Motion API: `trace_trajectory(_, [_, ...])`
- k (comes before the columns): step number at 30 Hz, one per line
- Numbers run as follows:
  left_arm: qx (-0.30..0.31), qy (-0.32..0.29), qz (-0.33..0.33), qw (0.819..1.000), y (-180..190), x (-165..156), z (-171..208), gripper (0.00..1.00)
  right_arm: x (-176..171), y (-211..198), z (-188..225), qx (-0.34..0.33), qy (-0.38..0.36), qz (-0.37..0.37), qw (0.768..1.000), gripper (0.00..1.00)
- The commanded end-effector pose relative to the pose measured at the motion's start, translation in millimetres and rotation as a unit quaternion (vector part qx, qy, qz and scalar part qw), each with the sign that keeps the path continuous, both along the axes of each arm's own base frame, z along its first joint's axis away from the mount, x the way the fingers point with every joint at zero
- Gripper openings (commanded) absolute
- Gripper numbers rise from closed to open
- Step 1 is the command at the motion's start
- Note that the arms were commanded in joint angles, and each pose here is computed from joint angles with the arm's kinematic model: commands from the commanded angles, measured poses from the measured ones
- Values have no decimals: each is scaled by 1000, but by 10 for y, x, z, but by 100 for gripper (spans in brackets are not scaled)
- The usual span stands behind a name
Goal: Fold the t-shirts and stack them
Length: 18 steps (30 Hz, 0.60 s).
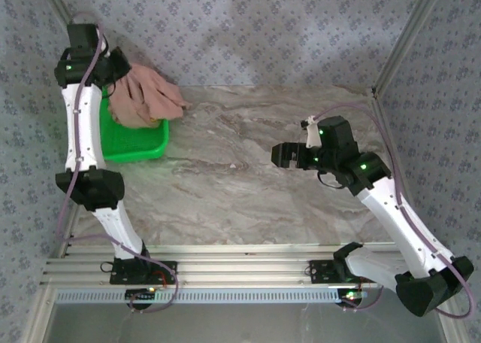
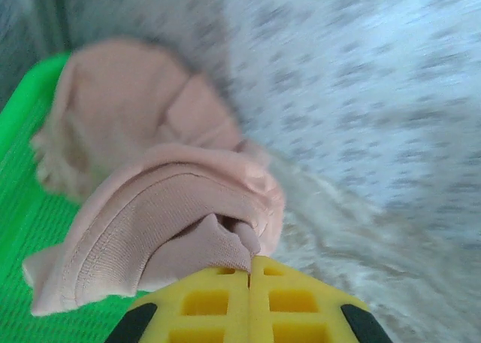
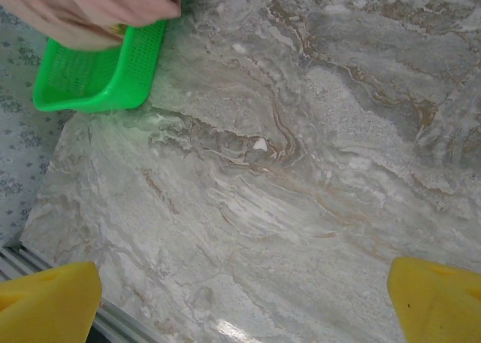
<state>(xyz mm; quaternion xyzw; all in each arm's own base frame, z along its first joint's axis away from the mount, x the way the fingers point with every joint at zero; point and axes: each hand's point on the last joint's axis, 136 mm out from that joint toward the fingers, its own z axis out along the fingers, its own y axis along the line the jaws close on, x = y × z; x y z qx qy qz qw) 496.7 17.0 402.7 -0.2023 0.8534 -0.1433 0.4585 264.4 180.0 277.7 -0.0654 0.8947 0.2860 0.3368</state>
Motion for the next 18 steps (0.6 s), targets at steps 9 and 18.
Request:
trace_trajectory(9, [-80,-373,-241,892,-1574,-1410,2627,0,155,-49,147,39,-21,-18,999,100])
trace_trajectory(18, [-124,-382,-353,845,-2436,-1716,2682,0,263,-299,455,83,-88,-61,991,100])
